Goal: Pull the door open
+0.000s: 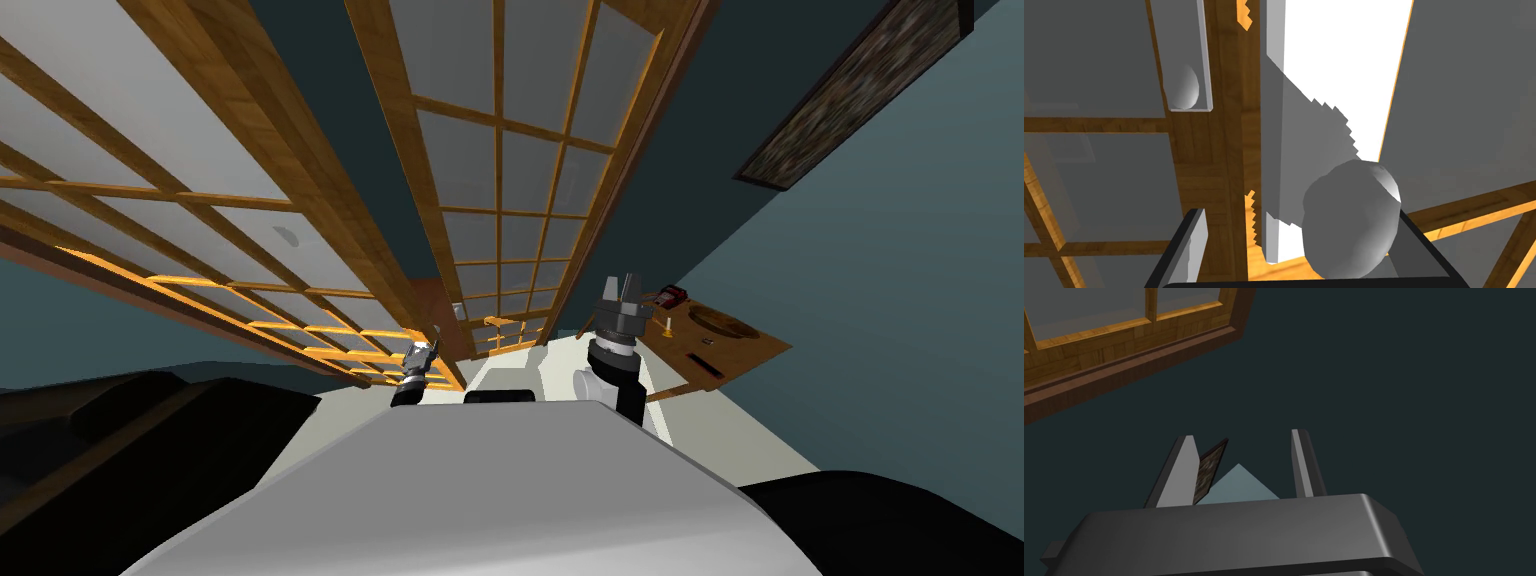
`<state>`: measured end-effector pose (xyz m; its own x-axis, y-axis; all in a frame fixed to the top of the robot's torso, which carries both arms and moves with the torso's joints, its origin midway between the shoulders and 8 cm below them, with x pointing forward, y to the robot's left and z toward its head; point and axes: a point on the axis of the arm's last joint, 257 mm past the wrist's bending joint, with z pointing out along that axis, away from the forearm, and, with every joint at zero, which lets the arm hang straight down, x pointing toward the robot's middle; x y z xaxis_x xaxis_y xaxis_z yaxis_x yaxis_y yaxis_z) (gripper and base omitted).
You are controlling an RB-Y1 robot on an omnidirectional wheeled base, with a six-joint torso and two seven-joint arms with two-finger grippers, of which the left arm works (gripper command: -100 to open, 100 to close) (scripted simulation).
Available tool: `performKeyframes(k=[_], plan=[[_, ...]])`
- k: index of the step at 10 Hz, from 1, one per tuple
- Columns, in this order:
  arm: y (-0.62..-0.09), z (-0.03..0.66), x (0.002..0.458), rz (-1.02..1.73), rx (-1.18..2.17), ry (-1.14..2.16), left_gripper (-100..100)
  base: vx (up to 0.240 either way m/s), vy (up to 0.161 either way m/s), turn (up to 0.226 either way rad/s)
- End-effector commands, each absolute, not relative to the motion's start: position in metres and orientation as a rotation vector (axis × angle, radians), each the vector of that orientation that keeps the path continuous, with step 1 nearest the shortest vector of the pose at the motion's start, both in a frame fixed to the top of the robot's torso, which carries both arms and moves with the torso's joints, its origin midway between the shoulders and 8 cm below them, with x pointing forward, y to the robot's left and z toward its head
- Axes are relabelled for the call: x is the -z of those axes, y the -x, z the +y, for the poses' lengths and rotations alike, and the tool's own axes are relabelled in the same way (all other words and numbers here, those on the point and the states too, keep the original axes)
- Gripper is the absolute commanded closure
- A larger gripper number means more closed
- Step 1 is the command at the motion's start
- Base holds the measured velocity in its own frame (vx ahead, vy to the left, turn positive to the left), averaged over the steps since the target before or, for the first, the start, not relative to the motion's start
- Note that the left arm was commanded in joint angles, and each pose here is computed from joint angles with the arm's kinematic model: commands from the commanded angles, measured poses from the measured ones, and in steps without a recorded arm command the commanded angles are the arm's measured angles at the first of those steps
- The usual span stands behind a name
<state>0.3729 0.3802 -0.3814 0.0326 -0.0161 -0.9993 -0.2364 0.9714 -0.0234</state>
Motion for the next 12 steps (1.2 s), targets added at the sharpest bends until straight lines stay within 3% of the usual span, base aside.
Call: performKeyframes(k=[1, 4, 8, 12], plan=[[-0.372, 0.374, 0.390, 1.549, -0.180, 0.194, -100, 0.138, -0.003, -0.043], [-0.372, 0.369, 0.396, 1.558, -0.186, 0.189, -100, 0.140, 0.020, -0.032], [-0.344, 0.407, 0.405, 1.591, -0.245, 0.176, -100, -0.125, -0.005, 0.010], [-0.346, 0.405, 0.400, 1.564, -0.228, 0.214, -100, 0.102, 0.010, -0.104]])
